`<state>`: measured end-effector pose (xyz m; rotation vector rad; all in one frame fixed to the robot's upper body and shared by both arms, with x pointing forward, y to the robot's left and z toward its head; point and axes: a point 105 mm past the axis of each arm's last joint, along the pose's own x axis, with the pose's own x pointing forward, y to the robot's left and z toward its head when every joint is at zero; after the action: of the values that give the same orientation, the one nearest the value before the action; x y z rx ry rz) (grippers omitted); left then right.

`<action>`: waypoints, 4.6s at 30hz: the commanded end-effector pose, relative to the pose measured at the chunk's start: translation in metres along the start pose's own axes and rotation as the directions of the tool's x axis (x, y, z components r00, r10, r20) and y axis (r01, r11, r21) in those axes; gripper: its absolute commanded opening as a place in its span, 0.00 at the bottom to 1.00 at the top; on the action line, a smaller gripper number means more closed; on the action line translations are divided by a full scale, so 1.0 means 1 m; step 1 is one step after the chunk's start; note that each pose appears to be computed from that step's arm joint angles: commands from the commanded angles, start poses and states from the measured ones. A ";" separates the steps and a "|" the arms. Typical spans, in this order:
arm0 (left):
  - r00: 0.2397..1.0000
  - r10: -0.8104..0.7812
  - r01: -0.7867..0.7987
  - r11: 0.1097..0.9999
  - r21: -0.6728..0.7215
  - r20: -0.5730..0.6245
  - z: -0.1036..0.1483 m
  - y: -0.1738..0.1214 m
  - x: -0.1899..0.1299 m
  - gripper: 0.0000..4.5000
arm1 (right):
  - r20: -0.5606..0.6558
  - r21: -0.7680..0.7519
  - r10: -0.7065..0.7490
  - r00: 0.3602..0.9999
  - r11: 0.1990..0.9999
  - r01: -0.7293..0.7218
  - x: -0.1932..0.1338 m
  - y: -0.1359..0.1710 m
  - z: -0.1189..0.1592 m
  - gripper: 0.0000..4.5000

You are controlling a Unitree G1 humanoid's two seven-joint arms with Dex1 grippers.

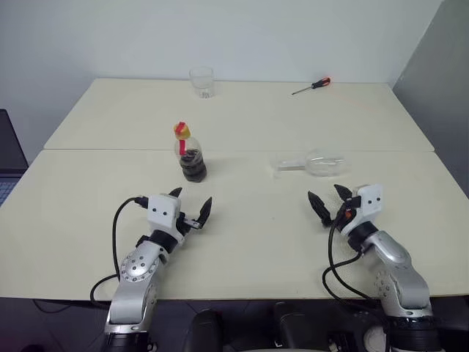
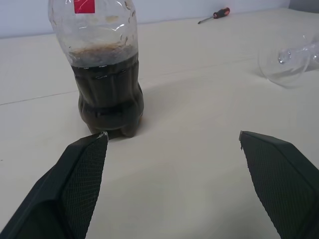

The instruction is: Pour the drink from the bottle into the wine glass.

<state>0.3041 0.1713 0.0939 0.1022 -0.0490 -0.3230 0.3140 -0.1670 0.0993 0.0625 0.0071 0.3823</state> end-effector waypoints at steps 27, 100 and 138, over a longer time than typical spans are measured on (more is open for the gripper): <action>0.986 0.165 -0.165 0.986 -0.025 0.015 0.016 0.033 0.053 0.99 | 0.007 -0.037 0.457 0.890 0.889 -0.456 0.008 0.086 0.036 1.00; 0.999 -0.031 0.031 0.997 -0.065 -0.008 0.032 0.015 0.106 0.40 | 0.020 -0.138 0.482 0.876 0.869 -0.475 0.030 0.090 0.070 1.00; 0.915 -0.398 0.399 0.917 0.006 -0.066 0.022 -0.080 0.051 0.40 | -0.009 -0.186 0.562 0.827 0.812 -0.553 0.045 0.137 0.119 1.00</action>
<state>0.3295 0.0871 0.0990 0.1273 0.0741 -0.6902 0.3089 -0.0323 0.2146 -0.1015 -0.0460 0.9733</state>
